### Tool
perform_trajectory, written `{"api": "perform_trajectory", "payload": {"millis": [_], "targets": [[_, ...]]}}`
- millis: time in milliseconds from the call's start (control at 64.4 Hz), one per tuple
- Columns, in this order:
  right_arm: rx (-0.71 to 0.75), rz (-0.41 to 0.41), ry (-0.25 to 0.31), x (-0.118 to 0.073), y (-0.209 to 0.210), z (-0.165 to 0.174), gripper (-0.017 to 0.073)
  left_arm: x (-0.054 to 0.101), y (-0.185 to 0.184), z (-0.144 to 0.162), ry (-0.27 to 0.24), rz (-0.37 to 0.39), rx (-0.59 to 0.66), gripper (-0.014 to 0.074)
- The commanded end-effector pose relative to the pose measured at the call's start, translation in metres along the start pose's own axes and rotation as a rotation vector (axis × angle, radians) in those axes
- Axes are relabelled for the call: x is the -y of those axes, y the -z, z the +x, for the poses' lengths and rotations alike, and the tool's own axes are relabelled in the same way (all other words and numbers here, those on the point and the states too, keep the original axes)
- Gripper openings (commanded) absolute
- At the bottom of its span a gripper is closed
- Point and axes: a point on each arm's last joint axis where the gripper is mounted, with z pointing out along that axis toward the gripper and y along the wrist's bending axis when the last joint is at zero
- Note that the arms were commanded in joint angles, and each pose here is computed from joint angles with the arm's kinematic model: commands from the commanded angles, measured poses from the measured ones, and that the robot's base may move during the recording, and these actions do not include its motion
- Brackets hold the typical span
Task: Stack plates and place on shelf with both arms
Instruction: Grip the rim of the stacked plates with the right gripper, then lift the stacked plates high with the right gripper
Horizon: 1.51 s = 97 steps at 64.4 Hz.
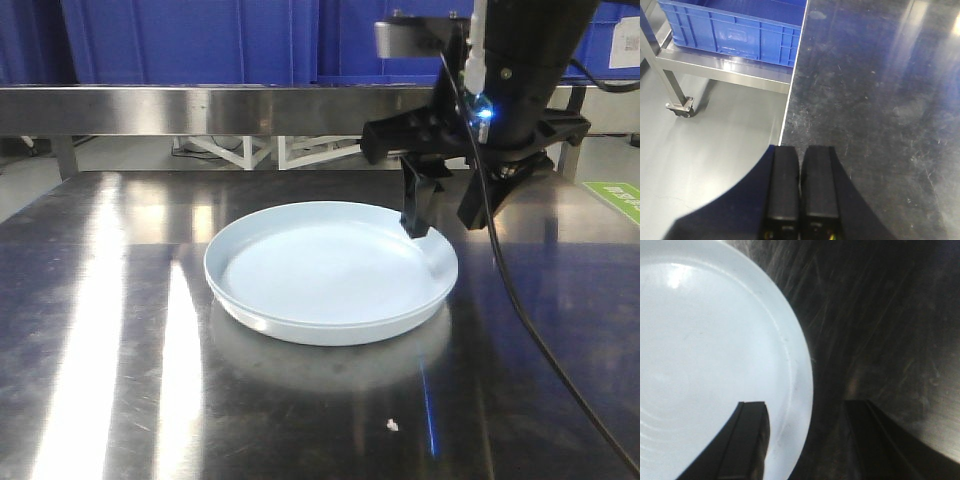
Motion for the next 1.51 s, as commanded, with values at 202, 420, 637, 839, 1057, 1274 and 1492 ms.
{"api": "perform_trajectory", "payload": {"millis": [202, 420, 637, 839, 1057, 1274, 1492], "targets": [[0.045, -0.002, 0.017, -0.002, -0.001, -0.011, 0.0445, 0.003, 0.004, -0.014, 0.007, 0.022, 0.085, 0.009], [0.038, -0.002, 0.019, -0.002, -0.005, -0.01, 0.0125, 0.003, 0.004, -0.014, 0.007, 0.022, 0.085, 0.009], [0.184, -0.032, 0.017, -0.005, 0.018, -0.023, 0.0057, 0.003, 0.004, -0.014, 0.007, 0.022, 0.085, 0.009], [0.455, -0.074, -0.003, 0.002, 0.086, -0.034, 0.0057, 0.003, 0.004, -0.014, 0.007, 0.022, 0.085, 0.009], [0.657, -0.05, -0.066, 0.032, 0.157, -0.019, 0.0057, 0.003, 0.004, -0.014, 0.007, 0.022, 0.085, 0.009], [0.835, 0.042, -0.163, 0.072, 0.193, 0.041, 0.0057, 0.003, 0.004, -0.014, 0.007, 0.022, 0.085, 0.009], [0.897, 0.148, -0.246, 0.092, 0.198, 0.117, 0.0057, 0.003, 0.004, -0.014, 0.007, 0.022, 0.085, 0.009]]}}
